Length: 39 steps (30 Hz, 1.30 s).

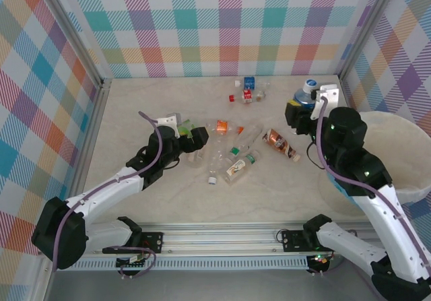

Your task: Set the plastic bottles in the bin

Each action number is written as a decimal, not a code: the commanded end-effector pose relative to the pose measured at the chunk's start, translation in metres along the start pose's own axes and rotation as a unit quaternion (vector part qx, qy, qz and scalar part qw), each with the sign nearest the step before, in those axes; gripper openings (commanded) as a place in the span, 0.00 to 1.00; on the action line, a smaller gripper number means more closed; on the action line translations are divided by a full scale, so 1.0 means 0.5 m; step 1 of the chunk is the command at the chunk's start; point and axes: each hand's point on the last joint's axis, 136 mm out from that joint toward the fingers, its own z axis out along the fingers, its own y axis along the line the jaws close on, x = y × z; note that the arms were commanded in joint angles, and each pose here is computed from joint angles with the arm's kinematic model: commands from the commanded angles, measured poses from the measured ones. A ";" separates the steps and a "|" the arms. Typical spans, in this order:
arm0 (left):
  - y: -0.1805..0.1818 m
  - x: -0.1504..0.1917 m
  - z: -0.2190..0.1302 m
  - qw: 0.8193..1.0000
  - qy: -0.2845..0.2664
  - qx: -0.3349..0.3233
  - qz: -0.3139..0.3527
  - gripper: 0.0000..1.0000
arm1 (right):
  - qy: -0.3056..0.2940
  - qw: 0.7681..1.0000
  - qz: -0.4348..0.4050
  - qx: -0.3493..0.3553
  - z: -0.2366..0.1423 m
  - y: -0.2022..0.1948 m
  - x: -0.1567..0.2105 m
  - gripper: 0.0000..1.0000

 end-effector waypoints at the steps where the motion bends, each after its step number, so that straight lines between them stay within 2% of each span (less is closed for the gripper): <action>1: 0.016 -0.005 -0.006 1.000 -0.011 -0.019 0.002 1.00 | -0.034 0.989 -0.064 0.131 -0.060 -0.106 -0.046 0.55; 6: 0.024 0.000 0.001 1.000 -0.011 -0.023 -0.010 1.00 | -0.052 0.967 -0.090 0.235 -0.099 -0.177 -0.051 0.53; 10: 0.020 0.004 0.009 1.000 -0.007 -0.016 -0.023 1.00 | -0.027 0.934 -0.136 0.330 -0.086 -0.222 -0.035 0.54; 16: 0.026 0.012 0.011 0.999 -0.001 -0.018 -0.033 1.00 | 0.015 0.898 -0.108 0.426 -0.086 -0.325 0.021 0.54; 25: 0.054 0.025 0.013 0.998 0.010 -0.050 -0.046 1.00 | 0.078 0.876 -0.060 0.473 -0.072 -0.410 0.121 0.55; 32: 0.099 0.033 0.019 0.993 0.032 -0.102 -0.057 1.00 | 0.116 0.870 0.026 0.479 -0.065 -0.457 0.220 0.58; 39: 0.141 0.031 0.018 0.988 0.038 -0.120 -0.086 1.00 | 0.140 0.850 0.032 0.508 -0.074 -0.481 0.252 0.63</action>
